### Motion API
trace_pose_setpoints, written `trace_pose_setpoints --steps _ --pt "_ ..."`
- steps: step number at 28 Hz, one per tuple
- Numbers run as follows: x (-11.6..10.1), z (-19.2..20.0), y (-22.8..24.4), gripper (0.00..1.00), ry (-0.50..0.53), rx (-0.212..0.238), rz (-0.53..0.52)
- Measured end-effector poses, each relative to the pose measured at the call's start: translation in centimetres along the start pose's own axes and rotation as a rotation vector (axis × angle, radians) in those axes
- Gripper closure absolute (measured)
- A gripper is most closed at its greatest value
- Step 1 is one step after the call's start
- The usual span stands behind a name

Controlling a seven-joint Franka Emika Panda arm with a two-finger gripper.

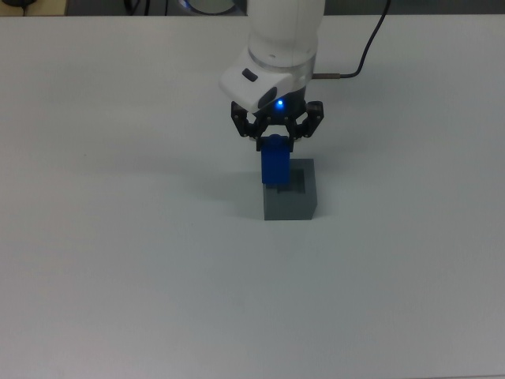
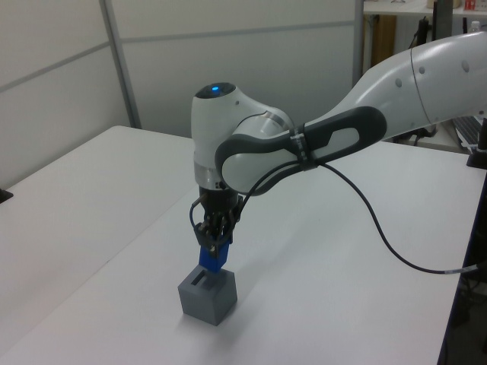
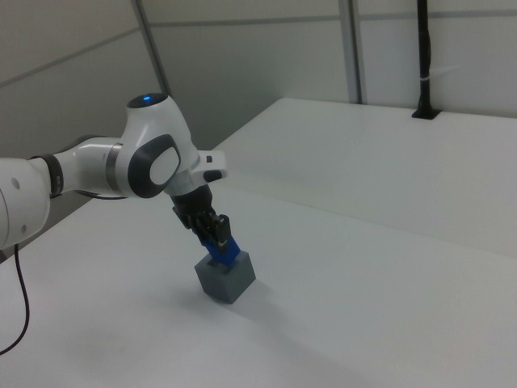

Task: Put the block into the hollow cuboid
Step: 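Carry the blue block over the grey hollow cube's opening and lower it, then open the gripper to release the blue block into the opening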

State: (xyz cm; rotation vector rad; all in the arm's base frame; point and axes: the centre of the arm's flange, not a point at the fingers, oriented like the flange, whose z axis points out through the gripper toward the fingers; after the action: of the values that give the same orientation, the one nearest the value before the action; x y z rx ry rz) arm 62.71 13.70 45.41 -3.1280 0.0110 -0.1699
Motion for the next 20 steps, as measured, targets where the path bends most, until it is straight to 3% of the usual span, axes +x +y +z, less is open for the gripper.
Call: trace_pose_setpoints --steps 20 --pt "0.9 2.5 -2.6 0.48 -0.02 0.004 0.0"
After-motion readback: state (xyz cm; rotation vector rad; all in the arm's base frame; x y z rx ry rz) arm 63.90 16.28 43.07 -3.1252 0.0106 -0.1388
